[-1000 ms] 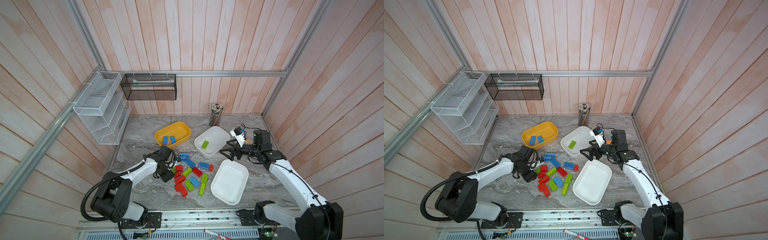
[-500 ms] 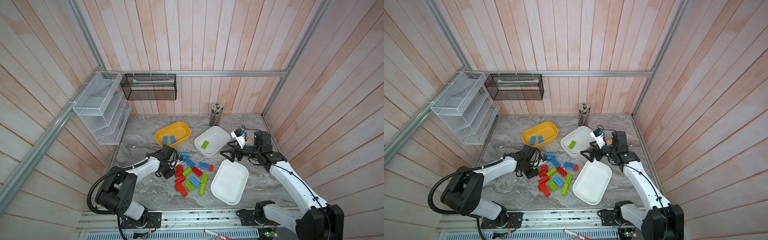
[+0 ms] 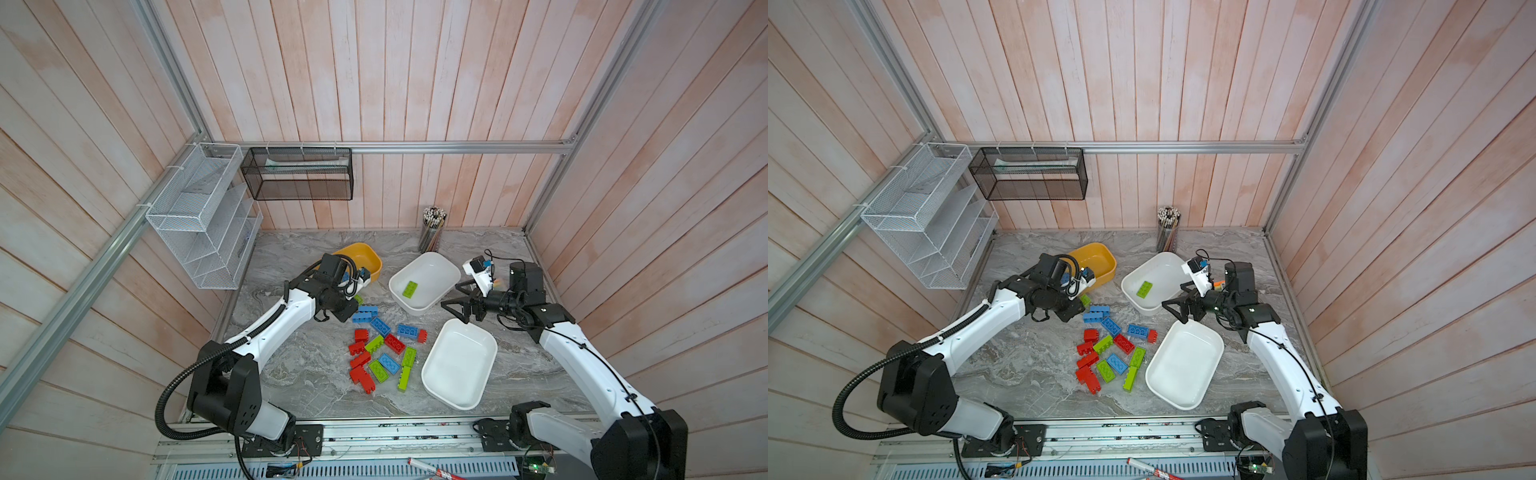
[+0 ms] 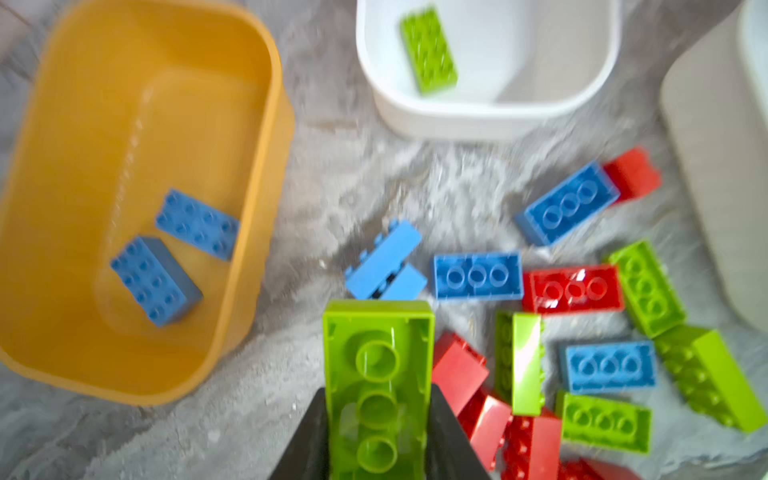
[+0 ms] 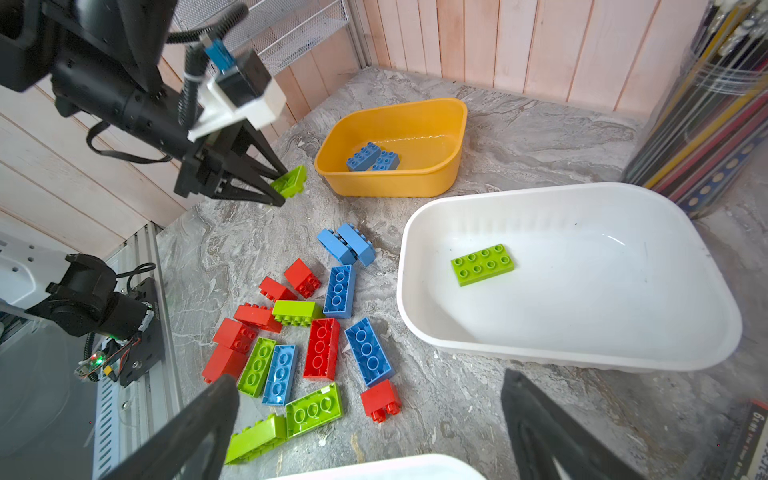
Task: Sort the legos into containers by color
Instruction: 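Carry the lime-green brick into the farther white tub and open the left gripper, then return the left gripper to the pile and grasp a blue brick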
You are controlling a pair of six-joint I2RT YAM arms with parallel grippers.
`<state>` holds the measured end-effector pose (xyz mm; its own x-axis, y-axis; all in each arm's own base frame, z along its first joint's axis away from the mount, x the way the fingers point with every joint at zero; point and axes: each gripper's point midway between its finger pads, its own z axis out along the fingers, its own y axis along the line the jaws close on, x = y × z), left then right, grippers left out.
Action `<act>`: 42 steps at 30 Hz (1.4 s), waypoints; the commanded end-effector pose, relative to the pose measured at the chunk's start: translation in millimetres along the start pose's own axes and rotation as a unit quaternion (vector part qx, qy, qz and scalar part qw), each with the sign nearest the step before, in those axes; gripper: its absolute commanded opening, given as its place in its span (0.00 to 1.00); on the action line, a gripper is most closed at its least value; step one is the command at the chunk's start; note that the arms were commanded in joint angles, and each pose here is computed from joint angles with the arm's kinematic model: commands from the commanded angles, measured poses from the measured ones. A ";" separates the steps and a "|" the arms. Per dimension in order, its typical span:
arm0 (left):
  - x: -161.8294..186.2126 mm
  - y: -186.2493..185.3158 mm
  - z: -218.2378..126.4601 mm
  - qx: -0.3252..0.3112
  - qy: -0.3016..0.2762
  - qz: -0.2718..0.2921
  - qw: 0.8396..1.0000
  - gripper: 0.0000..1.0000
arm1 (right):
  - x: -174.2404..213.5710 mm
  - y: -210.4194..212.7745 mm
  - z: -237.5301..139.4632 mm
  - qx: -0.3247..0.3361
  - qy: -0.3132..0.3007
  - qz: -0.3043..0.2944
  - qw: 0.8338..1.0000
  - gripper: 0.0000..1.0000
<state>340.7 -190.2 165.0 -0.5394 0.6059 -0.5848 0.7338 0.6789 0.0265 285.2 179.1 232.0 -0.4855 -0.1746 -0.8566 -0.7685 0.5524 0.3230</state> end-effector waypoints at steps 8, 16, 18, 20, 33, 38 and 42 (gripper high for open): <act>-90.6 -34.7 56.4 0.065 -0.044 -0.030 0.996 0.29 | -30.2 -10.5 -8.4 0.017 -0.035 -0.011 0.999 0.98; -122.1 -51.0 127.9 0.055 -0.028 -0.059 0.996 0.29 | -28.5 -19.8 -7.6 0.027 -0.038 -0.002 0.999 0.98; -127.6 -56.5 144.5 0.054 -0.026 -0.072 0.996 0.29 | -27.9 -21.4 -7.1 0.028 -0.038 0.001 0.999 0.98; -129.6 -64.0 161.5 0.058 -0.018 -0.077 0.995 0.29 | -26.5 -22.5 -6.6 0.028 -0.037 0.002 0.999 0.98; -139.3 -71.4 141.1 0.051 0.000 -0.078 0.996 0.68 | -26.3 -21.8 -10.3 0.029 -0.031 0.000 0.999 0.98; -120.2 -77.9 82.7 0.069 0.002 -0.041 0.997 0.71 | -26.4 -15.7 -12.1 0.018 -0.034 0.002 0.999 0.98; -70.7 -73.2 47.2 0.074 0.043 -0.018 0.996 0.70 | -24.2 -12.3 -12.6 0.011 -0.034 0.000 0.999 0.98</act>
<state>370.1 -332.7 172.7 -0.6033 0.5493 -0.5782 0.7297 0.6727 -0.1224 307.2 164.6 242.5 -0.4769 -0.1240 -0.8701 -0.7383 0.5937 0.3201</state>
